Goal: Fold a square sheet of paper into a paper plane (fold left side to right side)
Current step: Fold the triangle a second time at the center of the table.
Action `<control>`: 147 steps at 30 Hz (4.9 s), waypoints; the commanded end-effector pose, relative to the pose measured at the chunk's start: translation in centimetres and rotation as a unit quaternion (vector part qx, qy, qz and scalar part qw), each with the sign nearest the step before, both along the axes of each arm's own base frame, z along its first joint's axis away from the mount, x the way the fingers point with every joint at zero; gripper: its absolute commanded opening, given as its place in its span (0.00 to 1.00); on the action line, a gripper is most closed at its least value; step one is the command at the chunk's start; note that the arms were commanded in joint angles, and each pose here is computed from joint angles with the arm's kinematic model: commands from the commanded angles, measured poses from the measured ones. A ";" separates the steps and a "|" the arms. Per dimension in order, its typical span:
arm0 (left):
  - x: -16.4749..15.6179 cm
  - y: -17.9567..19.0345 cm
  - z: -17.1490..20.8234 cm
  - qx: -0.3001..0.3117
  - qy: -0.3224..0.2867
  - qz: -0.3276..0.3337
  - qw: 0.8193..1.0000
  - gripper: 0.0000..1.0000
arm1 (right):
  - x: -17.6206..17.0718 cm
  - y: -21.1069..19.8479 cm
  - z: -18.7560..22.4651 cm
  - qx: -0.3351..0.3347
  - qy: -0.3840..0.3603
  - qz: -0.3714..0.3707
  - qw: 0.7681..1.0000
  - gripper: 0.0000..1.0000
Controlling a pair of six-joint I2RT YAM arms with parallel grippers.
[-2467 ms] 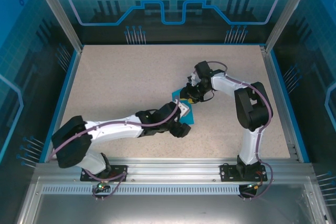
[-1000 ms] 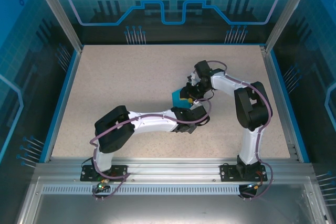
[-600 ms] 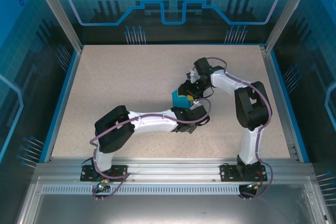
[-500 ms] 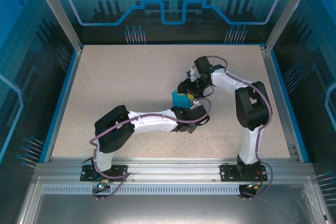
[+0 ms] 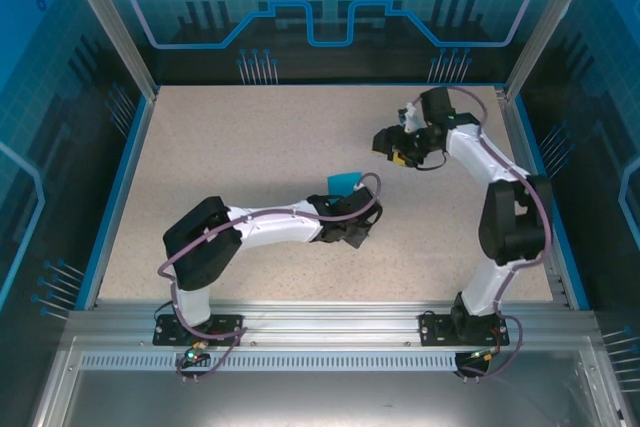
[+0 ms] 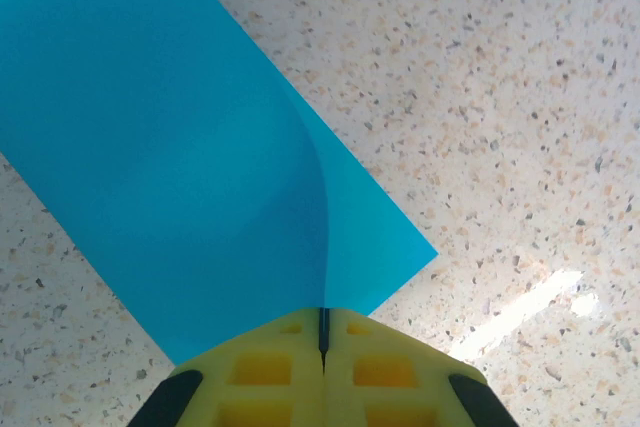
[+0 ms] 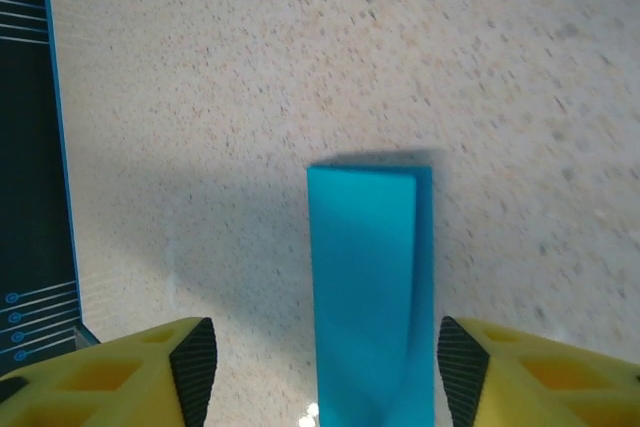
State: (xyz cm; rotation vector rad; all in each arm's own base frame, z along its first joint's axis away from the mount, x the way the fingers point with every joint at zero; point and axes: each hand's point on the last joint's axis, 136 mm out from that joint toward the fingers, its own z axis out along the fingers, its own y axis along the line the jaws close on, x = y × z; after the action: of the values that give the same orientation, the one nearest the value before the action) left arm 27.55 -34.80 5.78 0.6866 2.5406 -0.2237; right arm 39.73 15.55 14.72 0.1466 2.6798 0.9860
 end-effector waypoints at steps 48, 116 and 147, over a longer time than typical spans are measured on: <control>4.6 5.3 -1.2 -0.042 0.054 0.020 0.997 0.09 | -14.7 4.6 -14.8 -0.092 0.175 0.123 0.972 0.15; 4.8 6.0 -5.5 -0.021 0.088 0.042 0.995 0.10 | -7.0 8.5 -8.4 0.089 0.093 0.054 0.990 0.11; 4.9 5.9 -5.5 -0.019 0.091 0.038 0.995 0.12 | -9.0 7.2 -14.8 -0.042 0.182 0.058 0.981 0.12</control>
State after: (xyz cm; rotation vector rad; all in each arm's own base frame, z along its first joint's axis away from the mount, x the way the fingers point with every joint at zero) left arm 32.87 -29.21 1.56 0.5772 2.6756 -0.3178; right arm 31.92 23.33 1.38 0.1851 3.0040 1.0579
